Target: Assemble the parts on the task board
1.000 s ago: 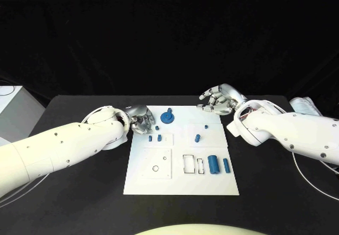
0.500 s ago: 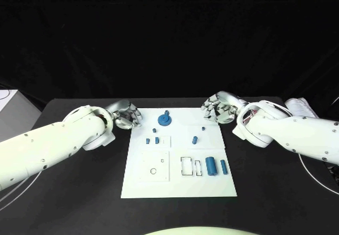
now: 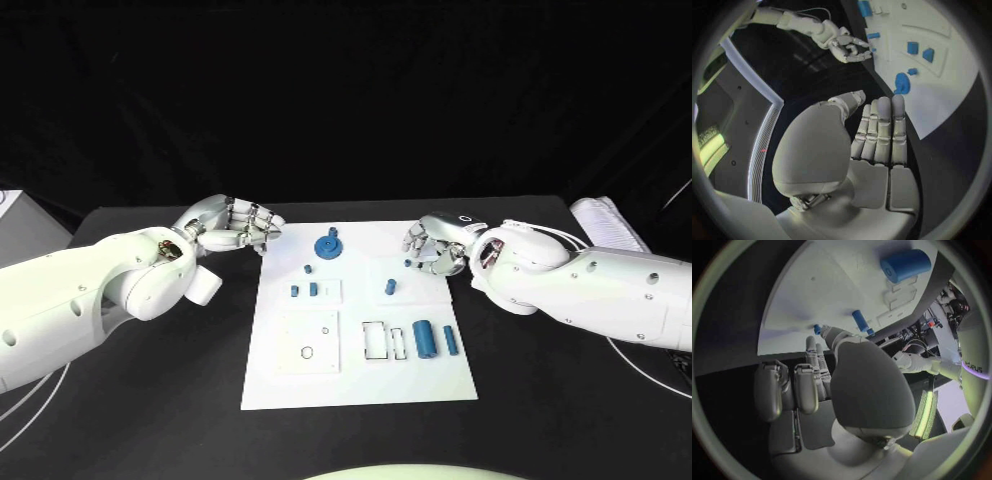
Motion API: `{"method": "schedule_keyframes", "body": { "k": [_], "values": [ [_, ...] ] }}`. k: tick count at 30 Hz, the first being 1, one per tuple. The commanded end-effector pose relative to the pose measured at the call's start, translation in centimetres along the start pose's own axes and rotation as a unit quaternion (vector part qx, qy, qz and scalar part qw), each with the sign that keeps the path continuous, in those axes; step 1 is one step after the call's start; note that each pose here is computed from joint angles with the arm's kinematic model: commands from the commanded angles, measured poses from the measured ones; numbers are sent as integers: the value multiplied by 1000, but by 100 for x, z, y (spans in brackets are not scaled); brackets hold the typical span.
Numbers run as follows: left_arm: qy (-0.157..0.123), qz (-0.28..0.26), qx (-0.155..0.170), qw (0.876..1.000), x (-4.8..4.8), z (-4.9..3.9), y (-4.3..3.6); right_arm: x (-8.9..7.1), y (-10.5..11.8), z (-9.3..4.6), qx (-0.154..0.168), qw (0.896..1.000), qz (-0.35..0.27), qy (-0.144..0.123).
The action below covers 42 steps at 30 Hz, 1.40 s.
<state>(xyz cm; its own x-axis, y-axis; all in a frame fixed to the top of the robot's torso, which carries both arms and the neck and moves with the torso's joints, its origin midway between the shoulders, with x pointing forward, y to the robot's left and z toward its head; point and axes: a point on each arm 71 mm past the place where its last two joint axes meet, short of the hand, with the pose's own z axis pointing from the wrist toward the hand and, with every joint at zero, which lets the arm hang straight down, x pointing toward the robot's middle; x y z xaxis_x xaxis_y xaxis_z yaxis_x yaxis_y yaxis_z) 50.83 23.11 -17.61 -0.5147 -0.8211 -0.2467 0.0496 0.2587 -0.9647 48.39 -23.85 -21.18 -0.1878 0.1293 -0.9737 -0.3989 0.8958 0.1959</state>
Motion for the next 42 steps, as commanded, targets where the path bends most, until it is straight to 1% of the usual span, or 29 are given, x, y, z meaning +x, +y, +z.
{"method": "schedule_keyframes", "body": {
  "k": [1,4,9,25,34,38,42],
  "values": [
    [21,-97,45,994,23,-35,-72,40,12,11,8,999,-53,5],
    [22,-105,48,993,6,-66,-73,62,44,31,10,998,-57,0],
    [21,-109,50,993,0,-85,-76,87,88,57,10,998,-59,-2],
    [17,-109,46,993,-26,-113,-66,168,137,114,17,997,-70,18],
    [19,-107,43,993,-29,-121,-62,197,167,122,23,995,-93,23],
    [18,-106,42,993,-37,-125,-58,190,175,122,24,995,-98,16],
    [21,-104,42,993,-40,-129,-55,164,187,120,24,995,-96,-3]
  ]
}}
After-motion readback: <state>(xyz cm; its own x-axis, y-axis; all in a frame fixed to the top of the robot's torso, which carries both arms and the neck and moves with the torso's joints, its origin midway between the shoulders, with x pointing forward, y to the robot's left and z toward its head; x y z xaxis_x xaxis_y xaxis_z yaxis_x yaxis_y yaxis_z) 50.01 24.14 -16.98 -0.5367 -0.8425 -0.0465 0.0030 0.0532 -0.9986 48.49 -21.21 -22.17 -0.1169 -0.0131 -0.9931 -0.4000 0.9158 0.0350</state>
